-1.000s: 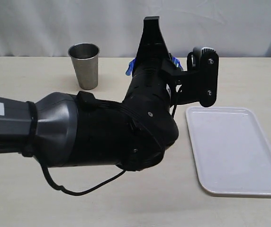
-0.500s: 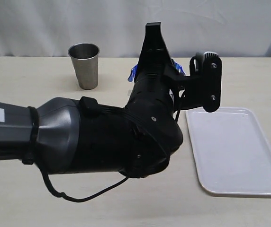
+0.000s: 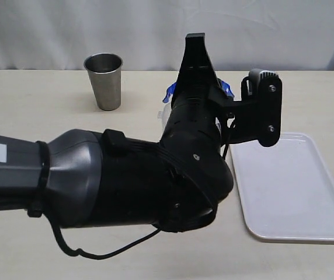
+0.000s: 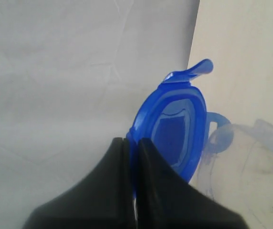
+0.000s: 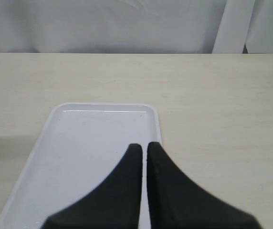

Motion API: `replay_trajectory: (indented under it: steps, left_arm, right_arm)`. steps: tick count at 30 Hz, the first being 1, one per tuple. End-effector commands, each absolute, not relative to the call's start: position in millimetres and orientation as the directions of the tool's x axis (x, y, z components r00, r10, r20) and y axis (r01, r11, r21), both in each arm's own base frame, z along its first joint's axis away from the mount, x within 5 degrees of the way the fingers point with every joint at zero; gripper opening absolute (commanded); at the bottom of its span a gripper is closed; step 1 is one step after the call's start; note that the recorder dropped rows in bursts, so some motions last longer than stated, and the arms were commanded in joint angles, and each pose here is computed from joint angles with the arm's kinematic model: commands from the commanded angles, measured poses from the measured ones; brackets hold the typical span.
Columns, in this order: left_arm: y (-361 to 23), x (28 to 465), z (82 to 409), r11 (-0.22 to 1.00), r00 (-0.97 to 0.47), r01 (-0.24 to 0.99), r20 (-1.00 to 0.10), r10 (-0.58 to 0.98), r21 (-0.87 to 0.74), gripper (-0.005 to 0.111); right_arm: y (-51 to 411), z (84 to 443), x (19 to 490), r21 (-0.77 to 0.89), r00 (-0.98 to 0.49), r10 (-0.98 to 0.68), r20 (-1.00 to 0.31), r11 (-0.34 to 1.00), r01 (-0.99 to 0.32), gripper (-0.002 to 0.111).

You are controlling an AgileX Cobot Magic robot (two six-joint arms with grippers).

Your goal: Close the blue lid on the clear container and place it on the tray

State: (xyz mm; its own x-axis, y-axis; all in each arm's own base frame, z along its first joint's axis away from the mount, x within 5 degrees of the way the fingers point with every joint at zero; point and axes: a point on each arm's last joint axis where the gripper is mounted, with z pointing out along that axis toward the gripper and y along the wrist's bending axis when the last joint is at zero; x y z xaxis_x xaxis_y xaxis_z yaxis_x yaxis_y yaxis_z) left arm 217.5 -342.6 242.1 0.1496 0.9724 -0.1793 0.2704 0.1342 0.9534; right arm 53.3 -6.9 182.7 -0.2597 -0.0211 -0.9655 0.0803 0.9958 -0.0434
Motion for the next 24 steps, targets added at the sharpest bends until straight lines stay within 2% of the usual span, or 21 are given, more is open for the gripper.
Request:
replay_trajectory:
  steps: [1,24]
  left_arm:
    - [-339.7,216.3,246.5,0.153,0.126,0.254,-0.190,0.974,0.955,0.000]
    - [-341.1,210.0,245.5,0.162,0.112,0.263,-0.197,0.974,0.951,0.000]
  right_arm:
    - [-6.7,182.2,53.1,-0.045,-0.257,-0.024,-0.966,0.996,0.077,0.005]
    - [-6.7,182.2,53.1,-0.045,-0.257,-0.024,-0.966,0.996,0.077,0.005]
